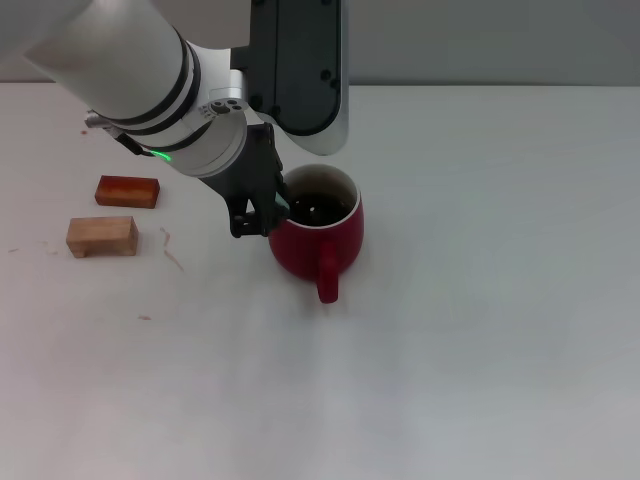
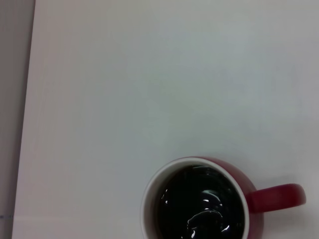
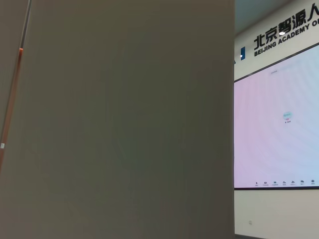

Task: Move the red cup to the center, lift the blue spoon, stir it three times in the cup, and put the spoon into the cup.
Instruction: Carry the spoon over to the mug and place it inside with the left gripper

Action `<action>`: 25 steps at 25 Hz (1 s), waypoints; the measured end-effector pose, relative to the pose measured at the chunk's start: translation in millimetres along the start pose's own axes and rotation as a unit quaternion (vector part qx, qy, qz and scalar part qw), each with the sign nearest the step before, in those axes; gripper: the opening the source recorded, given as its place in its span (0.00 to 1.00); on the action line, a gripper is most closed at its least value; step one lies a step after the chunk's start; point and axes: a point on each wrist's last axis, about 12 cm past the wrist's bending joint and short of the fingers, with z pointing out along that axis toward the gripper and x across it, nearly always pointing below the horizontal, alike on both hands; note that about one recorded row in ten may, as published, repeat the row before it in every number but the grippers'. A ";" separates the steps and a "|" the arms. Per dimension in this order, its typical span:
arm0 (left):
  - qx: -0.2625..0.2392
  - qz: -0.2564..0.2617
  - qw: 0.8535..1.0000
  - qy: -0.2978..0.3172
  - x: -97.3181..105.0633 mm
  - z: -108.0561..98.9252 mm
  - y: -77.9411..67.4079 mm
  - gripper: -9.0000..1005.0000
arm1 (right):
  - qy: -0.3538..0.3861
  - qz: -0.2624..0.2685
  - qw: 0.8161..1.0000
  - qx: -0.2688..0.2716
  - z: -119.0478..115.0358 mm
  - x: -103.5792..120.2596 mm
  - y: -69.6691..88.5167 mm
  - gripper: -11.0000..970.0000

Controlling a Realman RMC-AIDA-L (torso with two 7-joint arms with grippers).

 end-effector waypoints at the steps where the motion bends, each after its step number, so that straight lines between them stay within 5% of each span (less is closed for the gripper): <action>1: 0.000 0.001 1.000 -0.002 -0.7 -0.1 -0.3 0.17 | 0.000 0.000 1.000 0.000 0.1 0.0 0.0 0.66; 25: 0.006 -0.007 1.000 -0.029 -3.8 -2.1 -5.5 0.21 | -0.004 -0.003 1.000 -0.002 4.2 -1.5 -0.4 0.66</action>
